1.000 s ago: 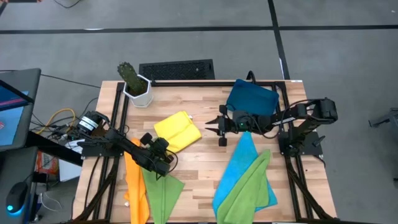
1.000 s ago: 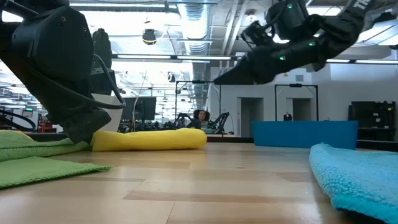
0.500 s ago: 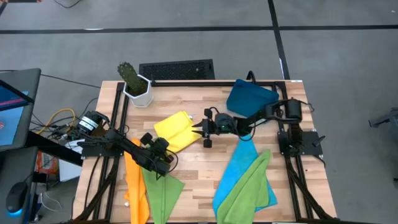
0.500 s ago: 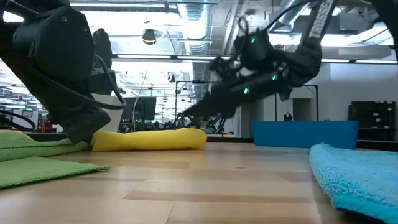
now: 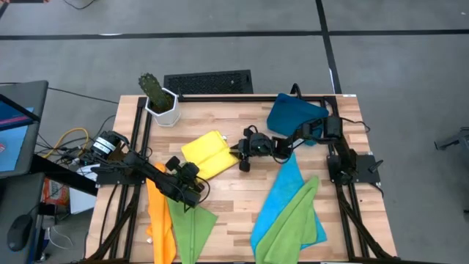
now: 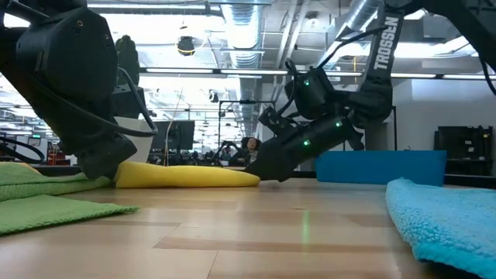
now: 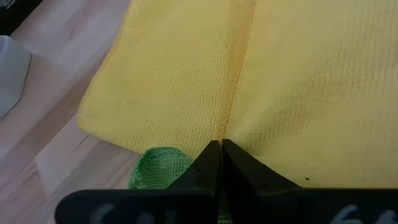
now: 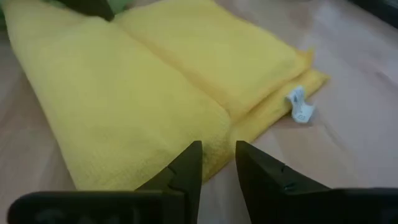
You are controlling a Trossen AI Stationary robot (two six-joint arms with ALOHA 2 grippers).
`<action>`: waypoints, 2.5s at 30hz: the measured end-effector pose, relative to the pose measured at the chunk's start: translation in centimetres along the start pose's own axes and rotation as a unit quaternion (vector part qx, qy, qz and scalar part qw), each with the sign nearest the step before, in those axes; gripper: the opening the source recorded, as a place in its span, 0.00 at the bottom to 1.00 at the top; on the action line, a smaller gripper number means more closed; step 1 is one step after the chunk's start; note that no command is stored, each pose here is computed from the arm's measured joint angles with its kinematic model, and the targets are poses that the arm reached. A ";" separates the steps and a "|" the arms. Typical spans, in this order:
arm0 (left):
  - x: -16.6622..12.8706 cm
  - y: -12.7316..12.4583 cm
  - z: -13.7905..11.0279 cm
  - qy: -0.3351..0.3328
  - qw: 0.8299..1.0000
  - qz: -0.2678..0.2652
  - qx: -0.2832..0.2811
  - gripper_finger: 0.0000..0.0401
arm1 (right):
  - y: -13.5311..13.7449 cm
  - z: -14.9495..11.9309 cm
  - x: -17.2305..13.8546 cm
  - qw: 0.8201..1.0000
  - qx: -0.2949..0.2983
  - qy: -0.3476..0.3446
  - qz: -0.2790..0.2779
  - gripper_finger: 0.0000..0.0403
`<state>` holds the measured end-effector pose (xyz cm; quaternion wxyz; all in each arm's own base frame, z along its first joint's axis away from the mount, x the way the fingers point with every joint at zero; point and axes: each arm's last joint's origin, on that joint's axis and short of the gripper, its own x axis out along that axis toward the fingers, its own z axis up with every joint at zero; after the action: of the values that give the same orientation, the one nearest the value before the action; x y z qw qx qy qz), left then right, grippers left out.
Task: Fold microfiber towels
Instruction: Fold the yellow microfiber cloth
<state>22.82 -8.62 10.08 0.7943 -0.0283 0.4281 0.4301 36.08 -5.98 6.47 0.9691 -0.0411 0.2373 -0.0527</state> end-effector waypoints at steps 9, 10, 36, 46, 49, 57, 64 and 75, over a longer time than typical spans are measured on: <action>-2.9 1.5 2.4 -0.006 0.999 0.044 0.031 0.00 | 0.0 0.0 0.0 1.000 -0.004 0.002 0.000 0.30; -3.1 1.9 2.5 -0.016 0.998 0.055 0.029 0.00 | 0.0 0.1 -0.1 1.000 -0.004 0.000 0.000 0.30; -0.8 3.3 -1.2 -0.095 0.990 -0.040 -0.091 0.00 | 3.5 3.7 -0.9 0.992 -0.029 -0.120 0.033 0.30; -0.4 3.6 -1.7 -0.085 0.992 -0.040 -0.089 0.00 | 1.3 5.9 1.5 0.996 -0.054 -0.064 0.003 0.30; -0.4 3.6 -1.7 -0.085 0.992 -0.040 -0.087 0.00 | 0.3 5.9 1.6 0.997 -0.049 -0.058 -0.001 0.30; -0.4 3.4 -1.5 -0.092 0.990 -0.046 -0.097 0.00 | 1.1 4.4 2.8 0.998 -0.042 -0.040 0.014 0.30; -0.6 2.7 -1.3 -0.087 0.985 -0.079 -0.127 0.00 | 1.1 2.5 3.2 1.000 -0.016 0.024 -0.005 0.30; -2.0 -0.4 1.4 -0.163 0.931 -0.214 -0.246 0.00 | 1.2 0.4 -3.0 0.994 0.012 0.107 -0.018 0.30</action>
<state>23.51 -9.61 12.23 0.8946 -0.2437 0.1569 0.3402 33.73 -4.39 8.02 0.9375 -0.0282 0.3381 -0.0773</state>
